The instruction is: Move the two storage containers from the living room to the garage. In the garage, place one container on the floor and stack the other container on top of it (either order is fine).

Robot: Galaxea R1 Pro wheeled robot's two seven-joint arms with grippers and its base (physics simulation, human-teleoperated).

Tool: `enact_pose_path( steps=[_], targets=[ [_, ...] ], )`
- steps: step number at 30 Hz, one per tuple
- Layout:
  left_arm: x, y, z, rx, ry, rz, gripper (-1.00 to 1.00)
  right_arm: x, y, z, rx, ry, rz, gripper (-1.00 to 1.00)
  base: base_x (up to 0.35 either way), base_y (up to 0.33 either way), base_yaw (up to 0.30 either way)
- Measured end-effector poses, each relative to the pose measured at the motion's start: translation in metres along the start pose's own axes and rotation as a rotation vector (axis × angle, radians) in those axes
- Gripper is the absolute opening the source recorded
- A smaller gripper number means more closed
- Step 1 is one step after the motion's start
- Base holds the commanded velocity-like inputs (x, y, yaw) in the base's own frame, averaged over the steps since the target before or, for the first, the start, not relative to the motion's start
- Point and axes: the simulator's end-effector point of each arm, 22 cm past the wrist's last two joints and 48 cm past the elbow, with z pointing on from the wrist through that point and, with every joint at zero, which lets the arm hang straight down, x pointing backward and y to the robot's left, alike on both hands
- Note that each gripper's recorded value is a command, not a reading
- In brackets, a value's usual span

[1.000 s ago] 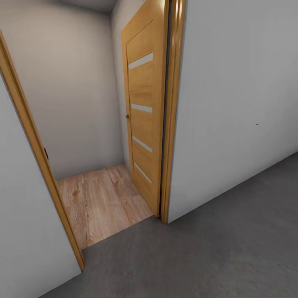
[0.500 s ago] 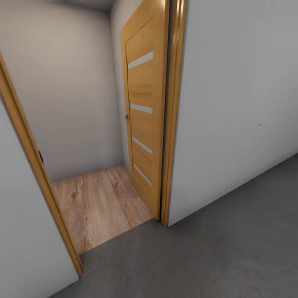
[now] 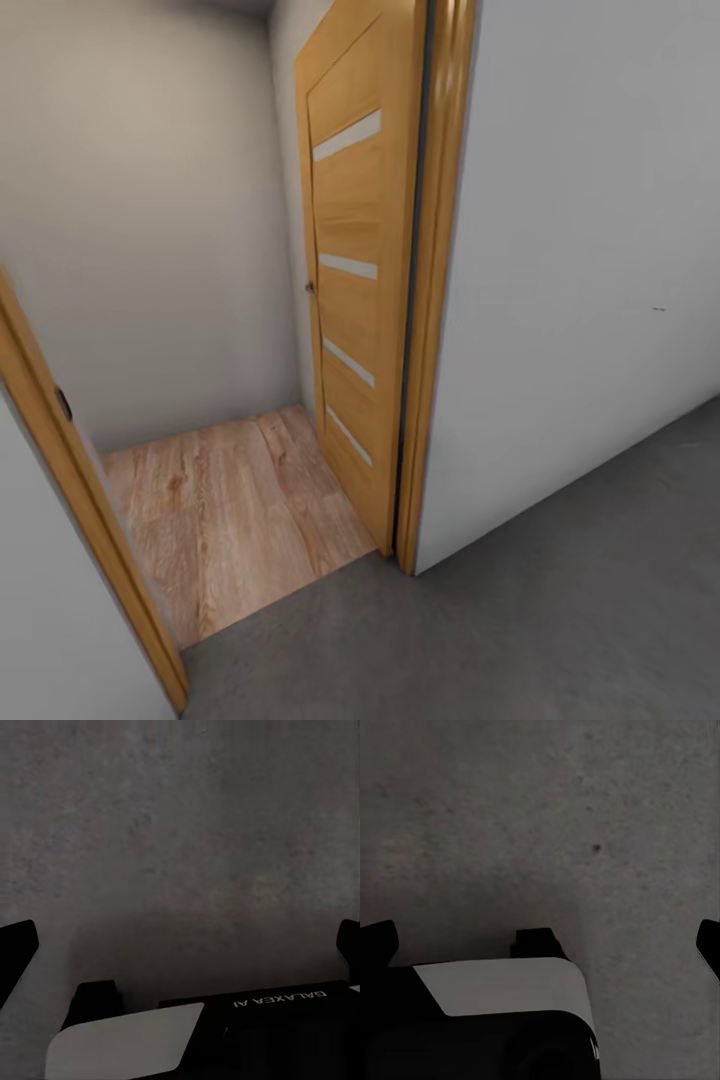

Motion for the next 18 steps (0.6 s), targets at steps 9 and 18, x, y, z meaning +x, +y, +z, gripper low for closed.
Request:
enact_pose_path(
  steps=[9, 18],
  targets=[
    [0.0000, -0.0011, 0.0001, 0.001, 0.000, 0.000, 1.00, 0.0000, -0.0002, 0.0000, 0.000, 0.000, 0.000, 1.00, 0.322, 0.000, 0.049],
    [-0.0001, -0.0007, 0.0000, 0.001, -0.001, 0.000, 1.00, 0.0001, -0.0002, 0.0000, 0.000, 0.000, 0.002, 1.00, 0.322, 0.000, 0.001]
  ],
)
